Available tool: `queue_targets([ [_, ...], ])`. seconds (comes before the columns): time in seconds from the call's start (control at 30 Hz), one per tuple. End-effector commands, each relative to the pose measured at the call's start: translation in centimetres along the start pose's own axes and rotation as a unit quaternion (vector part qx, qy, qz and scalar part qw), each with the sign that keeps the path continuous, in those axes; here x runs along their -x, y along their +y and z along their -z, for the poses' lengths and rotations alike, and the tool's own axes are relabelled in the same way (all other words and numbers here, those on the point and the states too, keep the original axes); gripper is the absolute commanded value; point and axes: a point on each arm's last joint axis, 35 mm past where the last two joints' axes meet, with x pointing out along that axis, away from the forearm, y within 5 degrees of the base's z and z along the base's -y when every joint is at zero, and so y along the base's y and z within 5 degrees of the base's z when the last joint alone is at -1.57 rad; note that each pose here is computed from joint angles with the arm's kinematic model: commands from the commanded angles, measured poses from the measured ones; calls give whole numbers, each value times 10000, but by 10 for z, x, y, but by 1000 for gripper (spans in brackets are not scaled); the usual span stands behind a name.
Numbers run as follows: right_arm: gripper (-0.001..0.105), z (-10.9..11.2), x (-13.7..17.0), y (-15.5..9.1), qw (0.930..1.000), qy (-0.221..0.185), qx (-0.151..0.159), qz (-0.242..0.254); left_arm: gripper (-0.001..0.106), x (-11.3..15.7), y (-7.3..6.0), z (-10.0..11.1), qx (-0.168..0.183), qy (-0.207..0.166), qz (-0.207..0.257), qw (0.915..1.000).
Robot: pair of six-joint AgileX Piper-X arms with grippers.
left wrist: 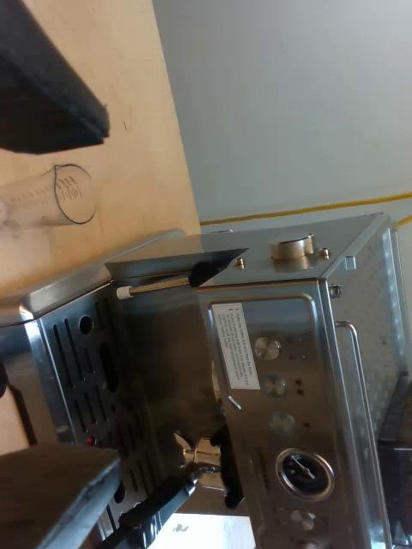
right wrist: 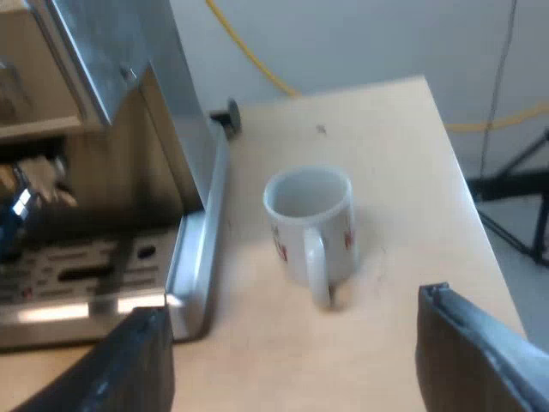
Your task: Pour the beans into the coffee machine
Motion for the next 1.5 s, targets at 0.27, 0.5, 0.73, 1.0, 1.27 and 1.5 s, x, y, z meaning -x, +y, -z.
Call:
queue_targets([
  [0.27, 62, 3, -5, 0, 9998, 136, 102, -46, 72, -6, 3, 6, 75, 237, -86, 9997],
  [0.5, 62, 15, -23, 1, 9993, 337, 153, -94, 72, -33, 14, 34, 192, 673, -142, 9974],
  [0.73, 62, 31, -47, 2, 9985, 503, 132, -167, 72, -56, 23, 60, 261, 925, -174, 9952],
  [1.0, 62, 55, -68, 5, 9950, 958, 79, -274, 72, -61, 27, 74, 327, 1265, -195, 9912],
  [1.27, 62, 72, -80, 7, 9912, 1278, 30, -348, 72, -61, 27, 74, 328, 1265, -195, 9912],
  [1.5, 62, 72, -80, 7, 9912, 1278, -27, -340, 72, -61, 26, 75, 334, 1276, -167, 9911],
])
